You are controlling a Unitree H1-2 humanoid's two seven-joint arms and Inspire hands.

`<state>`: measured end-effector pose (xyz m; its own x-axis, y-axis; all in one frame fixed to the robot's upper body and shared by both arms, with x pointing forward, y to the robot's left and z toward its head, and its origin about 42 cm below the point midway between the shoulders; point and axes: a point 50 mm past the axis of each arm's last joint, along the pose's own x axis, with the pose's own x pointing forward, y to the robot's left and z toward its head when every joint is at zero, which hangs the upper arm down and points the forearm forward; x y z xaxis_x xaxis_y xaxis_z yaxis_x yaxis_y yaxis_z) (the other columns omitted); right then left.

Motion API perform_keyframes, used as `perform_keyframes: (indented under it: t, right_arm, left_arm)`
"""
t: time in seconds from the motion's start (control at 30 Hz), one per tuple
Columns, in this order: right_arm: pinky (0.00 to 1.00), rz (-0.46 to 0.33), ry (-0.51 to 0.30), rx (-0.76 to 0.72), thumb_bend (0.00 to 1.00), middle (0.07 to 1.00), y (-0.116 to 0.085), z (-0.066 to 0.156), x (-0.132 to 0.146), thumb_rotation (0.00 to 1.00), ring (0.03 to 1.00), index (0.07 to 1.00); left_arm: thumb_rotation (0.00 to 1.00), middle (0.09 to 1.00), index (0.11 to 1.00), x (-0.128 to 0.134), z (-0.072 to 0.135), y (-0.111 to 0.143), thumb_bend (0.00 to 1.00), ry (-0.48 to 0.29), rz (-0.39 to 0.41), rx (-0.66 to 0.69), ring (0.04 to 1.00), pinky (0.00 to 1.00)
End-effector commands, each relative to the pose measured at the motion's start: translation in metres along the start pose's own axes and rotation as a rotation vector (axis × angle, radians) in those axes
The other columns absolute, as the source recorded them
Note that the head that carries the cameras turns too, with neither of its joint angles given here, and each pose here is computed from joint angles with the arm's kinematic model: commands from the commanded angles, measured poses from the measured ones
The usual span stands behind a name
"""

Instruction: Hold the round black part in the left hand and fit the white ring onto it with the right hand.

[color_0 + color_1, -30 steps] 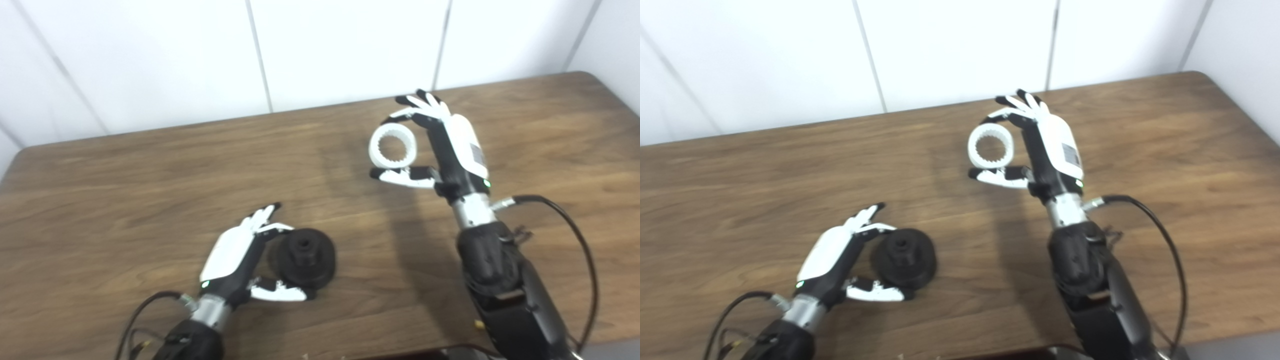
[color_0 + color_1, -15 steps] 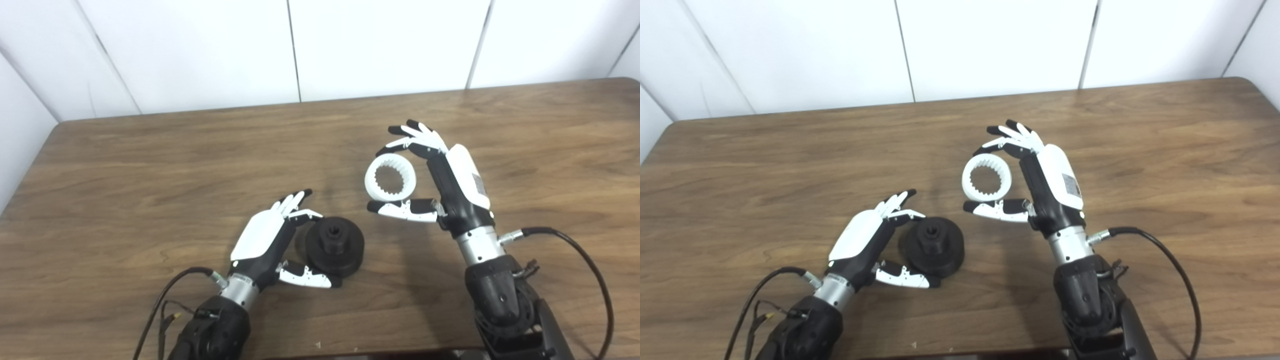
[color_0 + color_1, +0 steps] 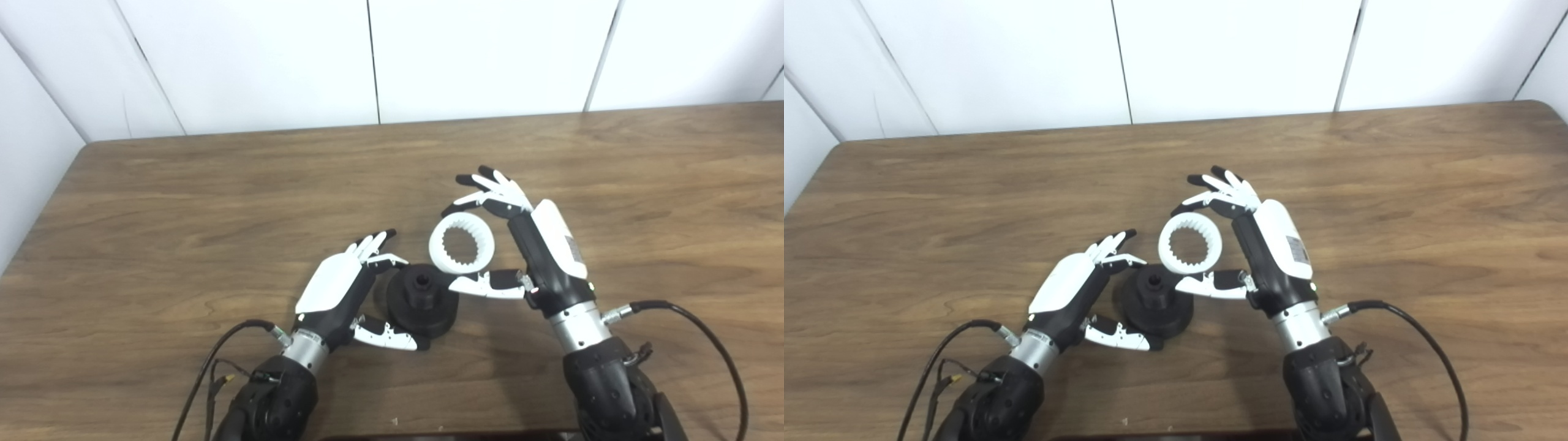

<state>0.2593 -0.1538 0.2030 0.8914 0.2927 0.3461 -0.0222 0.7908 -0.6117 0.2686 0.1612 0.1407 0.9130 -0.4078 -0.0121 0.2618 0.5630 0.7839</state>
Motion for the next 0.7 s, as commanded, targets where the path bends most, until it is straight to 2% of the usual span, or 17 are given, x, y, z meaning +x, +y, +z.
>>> perform_keyframes:
  t: [0.0,0.3,0.67]
  right_arm:
    - [0.98,-0.026,-0.103,0.012,0.52,0.842,-0.001,0.018,0.006,0.14,0.935,0.482]
    - [0.99,0.006,-0.116,0.042,0.52,0.833,0.016,0.022,0.003,0.14,0.93,0.482]
    - [0.98,0.05,-0.084,0.014,0.52,0.835,0.025,0.021,-0.003,0.15,0.927,0.482]
  left_arm:
    - [0.37,1.0,0.627,0.008,0.009,0.012,0.88,-0.037,0.053,0.025,1.0,1.0]
    - [0.38,1.0,0.63,0.007,0.008,0.013,0.88,-0.036,0.05,0.027,1.0,1.0]
    - [0.37,1.0,0.629,0.007,0.01,0.015,0.88,-0.034,0.052,0.024,1.0,1.0]
